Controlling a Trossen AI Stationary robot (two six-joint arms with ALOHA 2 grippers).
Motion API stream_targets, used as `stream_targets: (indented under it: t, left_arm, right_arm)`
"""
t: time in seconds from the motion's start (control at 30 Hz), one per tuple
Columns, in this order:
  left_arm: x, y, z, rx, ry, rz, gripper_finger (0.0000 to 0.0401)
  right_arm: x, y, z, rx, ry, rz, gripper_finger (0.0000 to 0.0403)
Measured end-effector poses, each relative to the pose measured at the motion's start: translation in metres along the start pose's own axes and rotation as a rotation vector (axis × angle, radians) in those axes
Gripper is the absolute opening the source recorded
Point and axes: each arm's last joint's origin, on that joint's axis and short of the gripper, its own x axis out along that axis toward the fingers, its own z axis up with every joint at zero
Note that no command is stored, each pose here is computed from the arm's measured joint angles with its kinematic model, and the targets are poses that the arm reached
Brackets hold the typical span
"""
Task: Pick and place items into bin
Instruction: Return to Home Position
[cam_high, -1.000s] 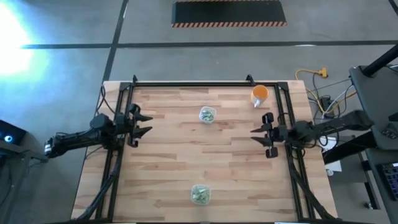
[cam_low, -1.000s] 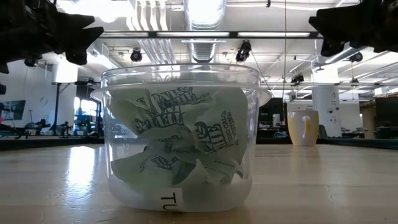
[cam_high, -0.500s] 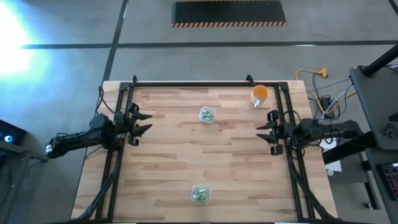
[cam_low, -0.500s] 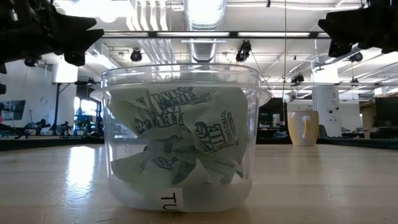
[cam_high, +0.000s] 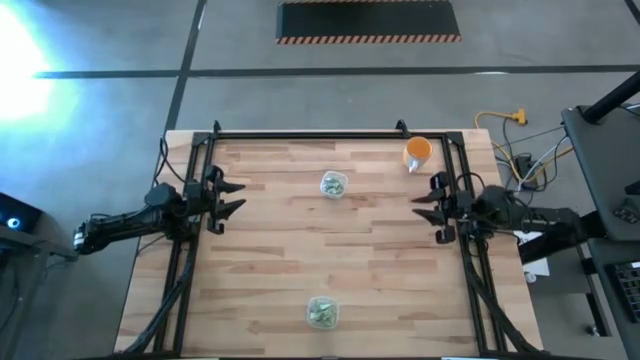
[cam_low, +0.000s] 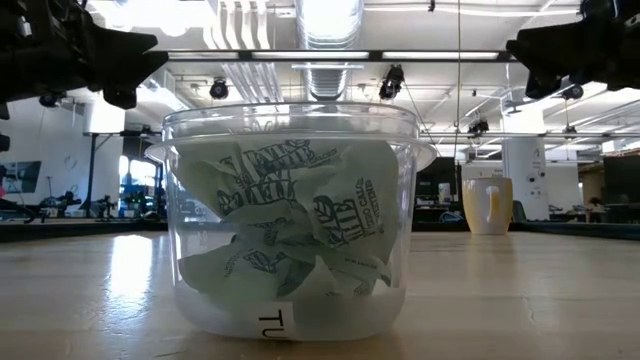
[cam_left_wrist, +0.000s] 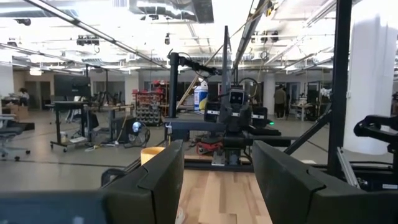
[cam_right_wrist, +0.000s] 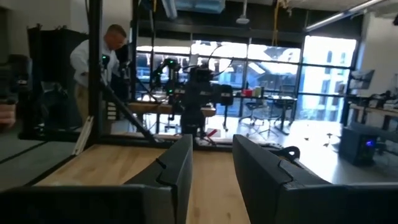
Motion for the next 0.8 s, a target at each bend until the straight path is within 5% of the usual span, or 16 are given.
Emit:
stream_targets:
  t: [0.37, 0.53, 0.8]
  left_arm:
    - [0.000, 0.000, -0.003, -0.003, 0.027, 0.002, 0.0174]
    - [0.000, 0.001, -0.006, 0.003, 0.065, 0.031, 0.0174]
    - [0.000, 0.002, -0.009, 0.023, 0.089, 0.049, 0.0174]
  right_arm:
    - [0.001, -0.002, -0.015, 0.048, 0.077, 0.049, 0.0105]
    - [0.000, -0.006, -0.018, 0.063, 0.115, -0.103, 0.0105]
    - [-0.001, -0.007, -0.027, 0.076, 0.200, -0.162, 0.0105]
